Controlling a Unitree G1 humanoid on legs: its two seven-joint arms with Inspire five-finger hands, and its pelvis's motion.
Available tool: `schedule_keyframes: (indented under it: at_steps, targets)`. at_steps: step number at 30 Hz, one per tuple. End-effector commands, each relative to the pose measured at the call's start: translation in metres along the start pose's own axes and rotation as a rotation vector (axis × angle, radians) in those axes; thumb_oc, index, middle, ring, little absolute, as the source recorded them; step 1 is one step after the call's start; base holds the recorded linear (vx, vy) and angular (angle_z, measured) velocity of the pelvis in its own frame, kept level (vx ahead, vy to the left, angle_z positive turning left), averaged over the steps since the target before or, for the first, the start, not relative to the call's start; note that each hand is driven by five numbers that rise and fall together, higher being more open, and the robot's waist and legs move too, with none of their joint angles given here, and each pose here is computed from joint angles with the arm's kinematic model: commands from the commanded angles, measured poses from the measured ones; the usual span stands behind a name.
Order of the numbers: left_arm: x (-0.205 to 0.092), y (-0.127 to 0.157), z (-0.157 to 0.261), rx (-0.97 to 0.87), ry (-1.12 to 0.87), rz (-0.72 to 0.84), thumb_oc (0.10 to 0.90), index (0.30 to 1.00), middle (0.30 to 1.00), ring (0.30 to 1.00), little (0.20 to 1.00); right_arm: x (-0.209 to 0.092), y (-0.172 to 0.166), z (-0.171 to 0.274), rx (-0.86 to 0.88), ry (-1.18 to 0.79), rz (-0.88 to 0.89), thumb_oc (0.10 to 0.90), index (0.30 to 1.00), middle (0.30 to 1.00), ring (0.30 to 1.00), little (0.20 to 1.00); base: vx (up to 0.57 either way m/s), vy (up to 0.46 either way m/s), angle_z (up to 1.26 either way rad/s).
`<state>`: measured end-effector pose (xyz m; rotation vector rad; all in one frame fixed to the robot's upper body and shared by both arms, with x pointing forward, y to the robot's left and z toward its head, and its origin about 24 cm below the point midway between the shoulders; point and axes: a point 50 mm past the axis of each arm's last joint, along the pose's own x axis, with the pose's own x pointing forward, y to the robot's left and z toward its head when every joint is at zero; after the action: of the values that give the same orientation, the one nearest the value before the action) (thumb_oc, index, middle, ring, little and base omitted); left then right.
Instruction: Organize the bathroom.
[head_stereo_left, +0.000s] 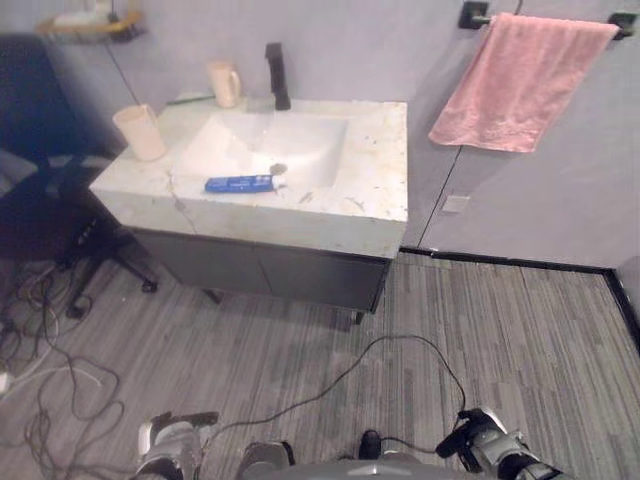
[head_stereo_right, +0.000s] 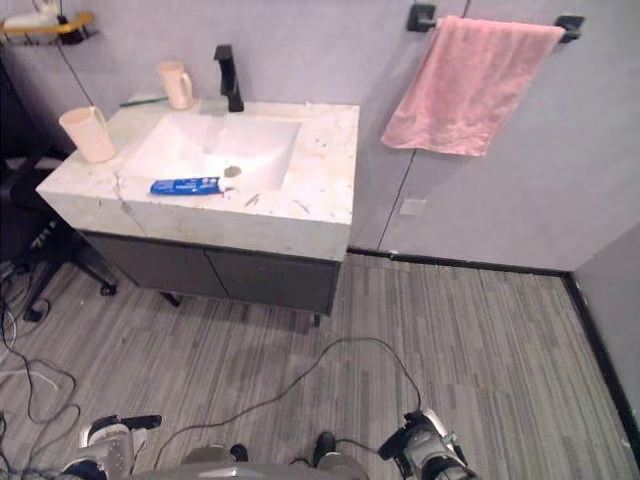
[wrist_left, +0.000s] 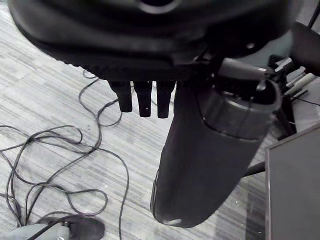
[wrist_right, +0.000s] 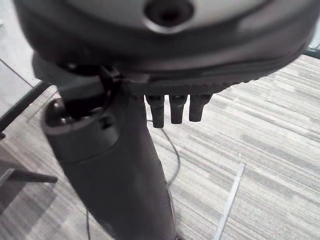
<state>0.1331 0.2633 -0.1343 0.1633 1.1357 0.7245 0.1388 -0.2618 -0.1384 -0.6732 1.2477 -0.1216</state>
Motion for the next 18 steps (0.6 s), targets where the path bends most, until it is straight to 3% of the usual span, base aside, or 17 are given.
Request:
schedule_keyframes:
  at_steps: [1,9,18]
  targets:
    - [0.008,0.026,0.026,0.056,-0.109,0.101,0.8,0.9,0.9,0.9,0.9,0.004,-0.032,-0.015,0.002,0.05,-0.102,0.8,0.9,0.9,0.9,0.9,0.27,0.27,-0.17]
    - [0.018,0.063,0.041,0.103,-0.09,0.181,0.8,0.9,0.9,0.9,0.9,0.003,-0.032,-0.027,0.015,0.07,-0.122,0.8,0.9,0.9,0.9,0.9,0.27,0.383,-0.61]
    - [0.019,0.072,0.034,0.1,-0.03,0.25,0.8,0.9,0.9,0.9,0.9,0.002,-0.023,-0.017,-0.002,-0.004,-0.109,0.8,0.9,0.9,0.9,0.9,0.11,0.183,-0.5]
